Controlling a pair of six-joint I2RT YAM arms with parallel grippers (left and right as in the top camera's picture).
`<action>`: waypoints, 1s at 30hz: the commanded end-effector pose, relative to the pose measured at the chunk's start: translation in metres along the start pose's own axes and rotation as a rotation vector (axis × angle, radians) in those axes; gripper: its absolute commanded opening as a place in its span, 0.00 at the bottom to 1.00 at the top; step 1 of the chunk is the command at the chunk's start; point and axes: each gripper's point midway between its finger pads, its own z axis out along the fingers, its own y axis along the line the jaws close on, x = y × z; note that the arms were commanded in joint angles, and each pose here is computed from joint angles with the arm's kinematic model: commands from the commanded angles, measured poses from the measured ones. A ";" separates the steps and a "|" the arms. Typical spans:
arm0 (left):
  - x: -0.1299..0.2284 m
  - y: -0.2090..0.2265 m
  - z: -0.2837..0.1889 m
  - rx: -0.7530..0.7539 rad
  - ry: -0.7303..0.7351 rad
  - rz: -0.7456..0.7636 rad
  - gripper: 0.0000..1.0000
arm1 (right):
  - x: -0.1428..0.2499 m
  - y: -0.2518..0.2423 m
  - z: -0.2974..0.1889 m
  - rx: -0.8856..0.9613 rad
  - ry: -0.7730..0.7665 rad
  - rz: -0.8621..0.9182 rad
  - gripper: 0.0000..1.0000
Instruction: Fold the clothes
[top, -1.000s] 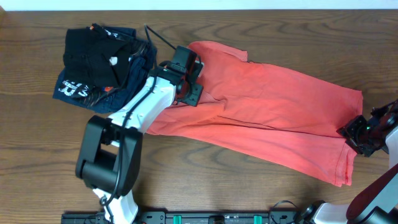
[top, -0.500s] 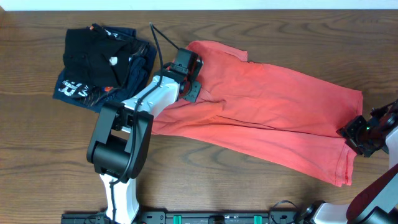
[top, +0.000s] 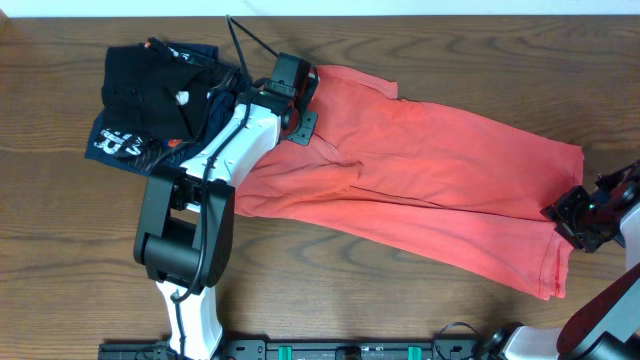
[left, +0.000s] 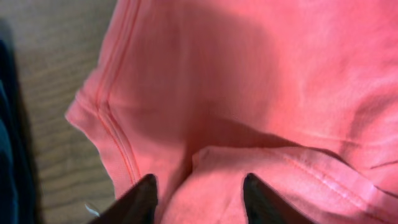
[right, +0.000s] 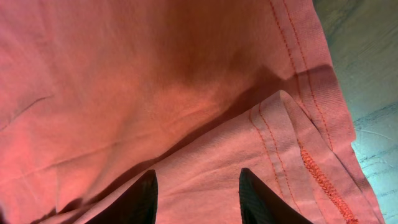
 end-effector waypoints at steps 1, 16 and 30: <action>0.003 0.004 0.001 -0.009 0.012 0.020 0.50 | -0.005 0.005 -0.006 -0.005 -0.026 -0.025 0.41; 0.021 -0.014 0.026 0.102 0.076 0.071 0.15 | -0.002 0.004 -0.006 -0.001 -0.012 -0.021 0.41; -0.026 -0.007 -0.029 0.077 -0.102 0.106 0.06 | -0.003 0.004 -0.006 -0.002 -0.016 -0.022 0.41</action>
